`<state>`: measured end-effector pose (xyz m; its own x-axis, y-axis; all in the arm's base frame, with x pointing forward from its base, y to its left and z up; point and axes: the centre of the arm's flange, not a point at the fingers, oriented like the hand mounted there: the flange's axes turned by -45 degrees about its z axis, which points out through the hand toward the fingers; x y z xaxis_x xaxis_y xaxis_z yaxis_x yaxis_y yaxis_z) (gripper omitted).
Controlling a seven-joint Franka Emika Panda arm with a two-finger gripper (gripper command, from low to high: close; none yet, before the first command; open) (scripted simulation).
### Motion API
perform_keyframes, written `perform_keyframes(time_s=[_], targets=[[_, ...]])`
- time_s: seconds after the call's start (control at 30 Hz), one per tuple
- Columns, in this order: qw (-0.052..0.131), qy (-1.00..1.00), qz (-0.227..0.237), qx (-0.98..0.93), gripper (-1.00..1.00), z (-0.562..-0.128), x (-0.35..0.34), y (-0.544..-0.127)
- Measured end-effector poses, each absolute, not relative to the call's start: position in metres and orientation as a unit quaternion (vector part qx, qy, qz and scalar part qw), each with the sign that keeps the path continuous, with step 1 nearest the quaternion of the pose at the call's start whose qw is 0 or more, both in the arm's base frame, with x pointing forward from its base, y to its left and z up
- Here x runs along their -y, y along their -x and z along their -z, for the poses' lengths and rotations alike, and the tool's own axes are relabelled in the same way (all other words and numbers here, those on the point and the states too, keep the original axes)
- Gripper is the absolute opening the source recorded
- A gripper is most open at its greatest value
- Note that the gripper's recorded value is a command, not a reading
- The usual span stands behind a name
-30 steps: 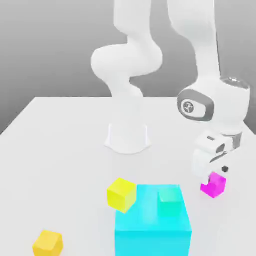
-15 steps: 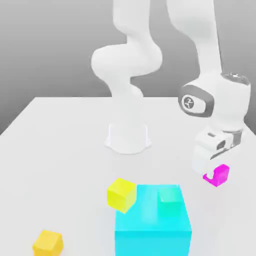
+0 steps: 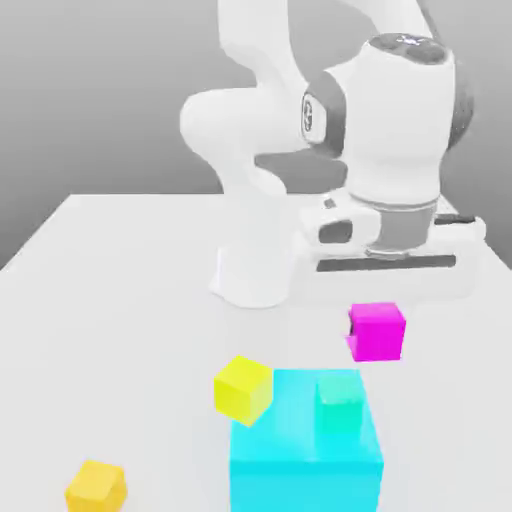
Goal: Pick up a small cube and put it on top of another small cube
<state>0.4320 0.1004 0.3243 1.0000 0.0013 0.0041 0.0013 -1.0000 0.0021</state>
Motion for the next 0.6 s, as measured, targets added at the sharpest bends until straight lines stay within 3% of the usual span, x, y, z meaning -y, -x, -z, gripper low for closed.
perform_keyframes(time_s=[0.3, 0.57, 0.6], targets=[[0.009, -1.000, -0.007, 0.006, -1.00, -0.297, -0.096, -0.436], [0.001, -1.000, -0.001, 0.006, -1.00, -0.264, -0.095, -0.434], [0.000, -1.000, 0.000, 0.007, 1.00, -0.262, -0.095, -0.434]])
